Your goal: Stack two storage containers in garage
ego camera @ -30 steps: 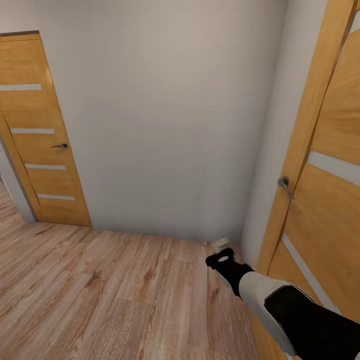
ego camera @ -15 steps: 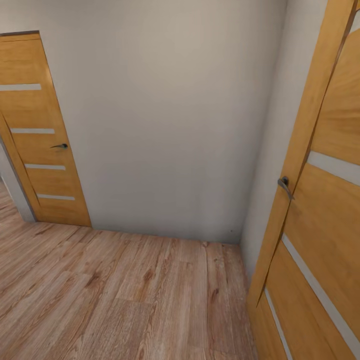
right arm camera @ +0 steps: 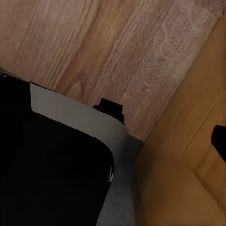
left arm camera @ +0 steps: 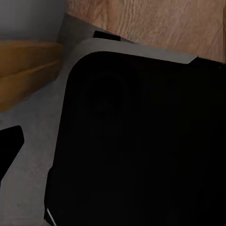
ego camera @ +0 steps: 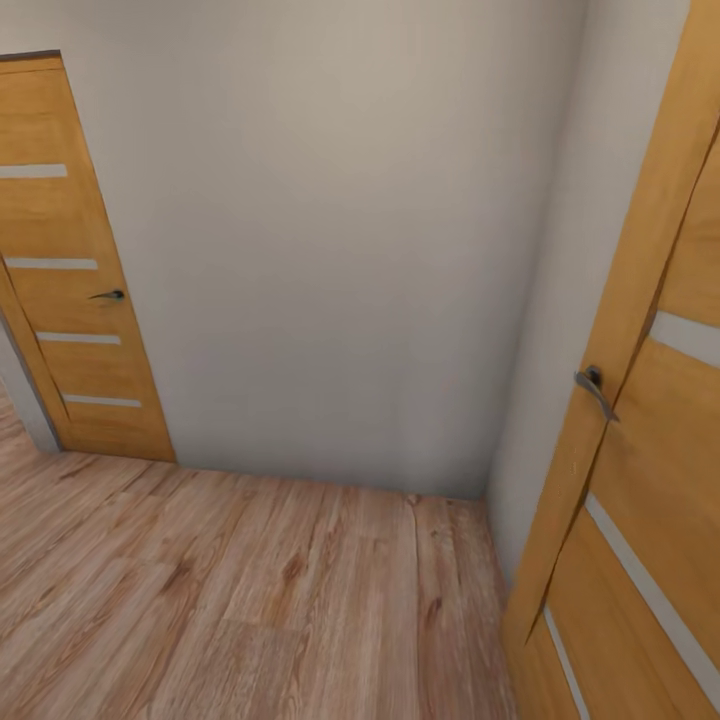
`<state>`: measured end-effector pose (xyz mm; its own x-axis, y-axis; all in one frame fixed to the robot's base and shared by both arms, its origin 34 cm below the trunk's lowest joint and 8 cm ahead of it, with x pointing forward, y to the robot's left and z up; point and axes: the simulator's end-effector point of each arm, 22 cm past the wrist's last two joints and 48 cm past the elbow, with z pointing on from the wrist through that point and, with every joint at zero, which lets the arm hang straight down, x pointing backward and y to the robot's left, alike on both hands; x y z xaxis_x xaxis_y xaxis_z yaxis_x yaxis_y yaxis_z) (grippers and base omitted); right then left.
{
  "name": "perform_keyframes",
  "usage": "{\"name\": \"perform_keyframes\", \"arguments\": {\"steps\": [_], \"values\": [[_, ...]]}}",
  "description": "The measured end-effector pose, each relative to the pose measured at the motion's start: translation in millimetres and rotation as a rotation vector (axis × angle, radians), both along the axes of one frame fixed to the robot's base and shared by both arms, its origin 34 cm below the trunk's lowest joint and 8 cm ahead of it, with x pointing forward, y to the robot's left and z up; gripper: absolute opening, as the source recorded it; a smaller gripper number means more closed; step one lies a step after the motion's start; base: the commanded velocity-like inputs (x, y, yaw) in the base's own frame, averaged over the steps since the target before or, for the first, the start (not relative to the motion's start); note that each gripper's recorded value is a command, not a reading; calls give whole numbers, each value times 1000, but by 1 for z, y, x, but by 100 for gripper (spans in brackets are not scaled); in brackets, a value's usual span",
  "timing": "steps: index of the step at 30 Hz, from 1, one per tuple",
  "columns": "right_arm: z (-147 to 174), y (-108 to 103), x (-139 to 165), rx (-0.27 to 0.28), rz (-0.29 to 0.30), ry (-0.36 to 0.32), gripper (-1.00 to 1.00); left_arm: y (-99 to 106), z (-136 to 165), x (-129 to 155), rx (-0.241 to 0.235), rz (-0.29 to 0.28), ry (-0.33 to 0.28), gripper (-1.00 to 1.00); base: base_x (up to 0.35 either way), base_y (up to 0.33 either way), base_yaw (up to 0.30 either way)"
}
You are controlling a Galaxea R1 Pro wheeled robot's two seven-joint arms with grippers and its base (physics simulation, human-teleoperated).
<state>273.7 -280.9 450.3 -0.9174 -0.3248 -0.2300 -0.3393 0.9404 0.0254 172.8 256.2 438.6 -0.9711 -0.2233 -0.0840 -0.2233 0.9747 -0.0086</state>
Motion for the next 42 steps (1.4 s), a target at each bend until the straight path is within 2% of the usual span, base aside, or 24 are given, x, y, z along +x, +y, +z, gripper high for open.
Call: {"name": "perform_keyframes", "arguments": {"steps": [42], "values": [[0, -4, 0, -15, 1, 0, 100, 0, 0, 1, 2, 0, -5, 100, 321, 0, 0]]}}
